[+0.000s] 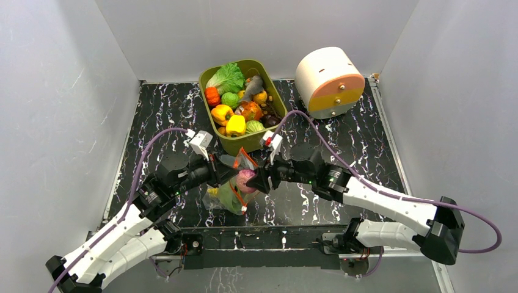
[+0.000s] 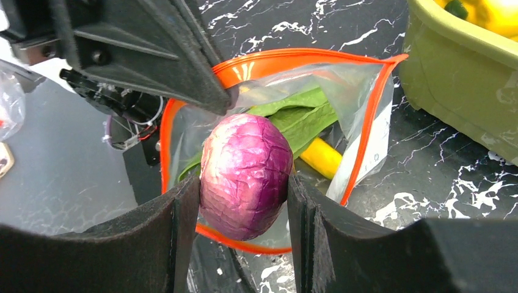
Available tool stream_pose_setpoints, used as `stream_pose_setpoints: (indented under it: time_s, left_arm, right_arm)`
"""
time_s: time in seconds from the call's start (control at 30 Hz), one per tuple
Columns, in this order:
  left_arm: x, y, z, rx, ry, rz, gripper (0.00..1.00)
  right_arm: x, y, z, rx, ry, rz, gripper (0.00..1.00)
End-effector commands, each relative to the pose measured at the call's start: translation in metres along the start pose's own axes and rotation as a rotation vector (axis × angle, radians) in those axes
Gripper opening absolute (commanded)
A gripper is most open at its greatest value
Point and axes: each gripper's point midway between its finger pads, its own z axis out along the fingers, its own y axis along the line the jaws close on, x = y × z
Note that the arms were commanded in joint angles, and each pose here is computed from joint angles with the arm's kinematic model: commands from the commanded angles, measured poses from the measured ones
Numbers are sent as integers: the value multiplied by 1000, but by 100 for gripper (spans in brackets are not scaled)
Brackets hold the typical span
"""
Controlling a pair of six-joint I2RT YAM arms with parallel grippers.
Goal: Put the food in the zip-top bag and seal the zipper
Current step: Place the fake fruit in the zipper food storage bag.
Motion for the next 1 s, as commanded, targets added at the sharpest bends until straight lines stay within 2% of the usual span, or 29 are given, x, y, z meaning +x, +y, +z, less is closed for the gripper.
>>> stream_pose_setpoints:
  time_s: [0.0, 0.27, 0.4, 0.53, 0.73, 0.97]
  left_arm:
    - [-9, -17, -5, 77, -36, 5, 0]
    - [-8, -17, -7, 83, -42, 3, 0]
    - [-8, -17, -7, 84, -43, 5, 0]
    - [-6, -15, -7, 80, -39, 7, 0]
    - [-2, -10, -6, 60, -31, 14, 0]
    - [6, 5, -6, 0, -4, 45, 0]
  right_arm:
    - [-23, -2, 11, 24, -88, -64, 38]
    - [-7, -19, 23, 104, -44, -76, 39]
    - [-4, -24, 23, 132, -38, -79, 45]
    - [-6, -25, 20, 146, -32, -74, 59]
    - [-16, -26, 12, 185, -37, -42, 73]
    - [-43, -24, 9, 224, -86, 56, 74]
